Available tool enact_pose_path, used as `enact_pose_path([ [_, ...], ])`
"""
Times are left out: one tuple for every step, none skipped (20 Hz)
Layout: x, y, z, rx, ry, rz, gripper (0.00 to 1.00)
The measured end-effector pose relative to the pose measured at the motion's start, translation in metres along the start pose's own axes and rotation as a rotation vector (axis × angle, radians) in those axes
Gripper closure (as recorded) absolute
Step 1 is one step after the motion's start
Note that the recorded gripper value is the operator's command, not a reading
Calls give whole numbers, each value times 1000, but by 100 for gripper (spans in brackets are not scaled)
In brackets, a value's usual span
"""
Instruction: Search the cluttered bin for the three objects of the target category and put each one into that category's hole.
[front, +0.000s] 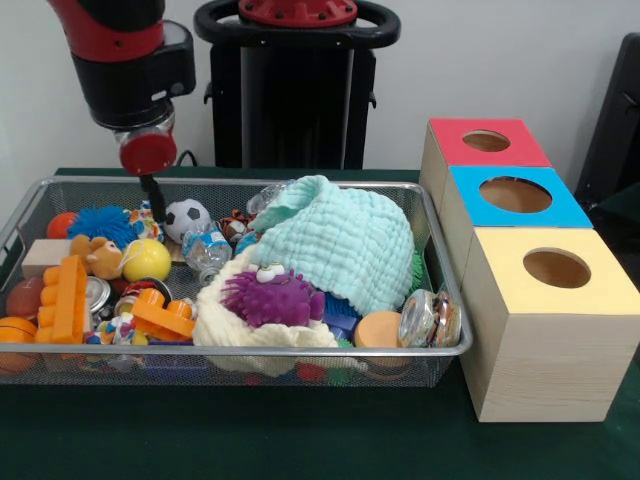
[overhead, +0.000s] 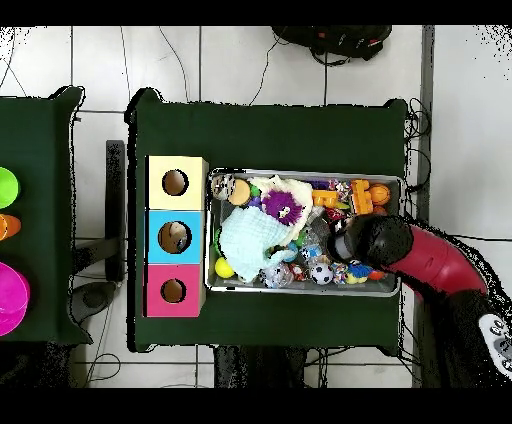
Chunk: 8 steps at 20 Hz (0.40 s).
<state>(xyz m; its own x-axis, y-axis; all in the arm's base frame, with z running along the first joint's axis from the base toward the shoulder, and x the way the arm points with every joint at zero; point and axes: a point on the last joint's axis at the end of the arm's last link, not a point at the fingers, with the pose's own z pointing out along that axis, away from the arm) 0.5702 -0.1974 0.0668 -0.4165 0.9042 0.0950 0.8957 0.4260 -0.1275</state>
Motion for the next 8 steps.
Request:
enact_pose_path([
  [1, -5, 1, -3, 0, -34, 0],
  [4, -15, 4, -10, 0, -117, 0],
  [6, -20, 5, -13, 2, -152, 0],
  [11, -28, 6, -20, 8, -218, 0],
  [15, -34, 7, -28, 14, -260, 0],
  [22, -45, 11, -39, 19, -326, 0],
  [29, -55, 14, -51, 25, -393, 0],
  [33, -63, 18, -55, 25, -432, 0],
])
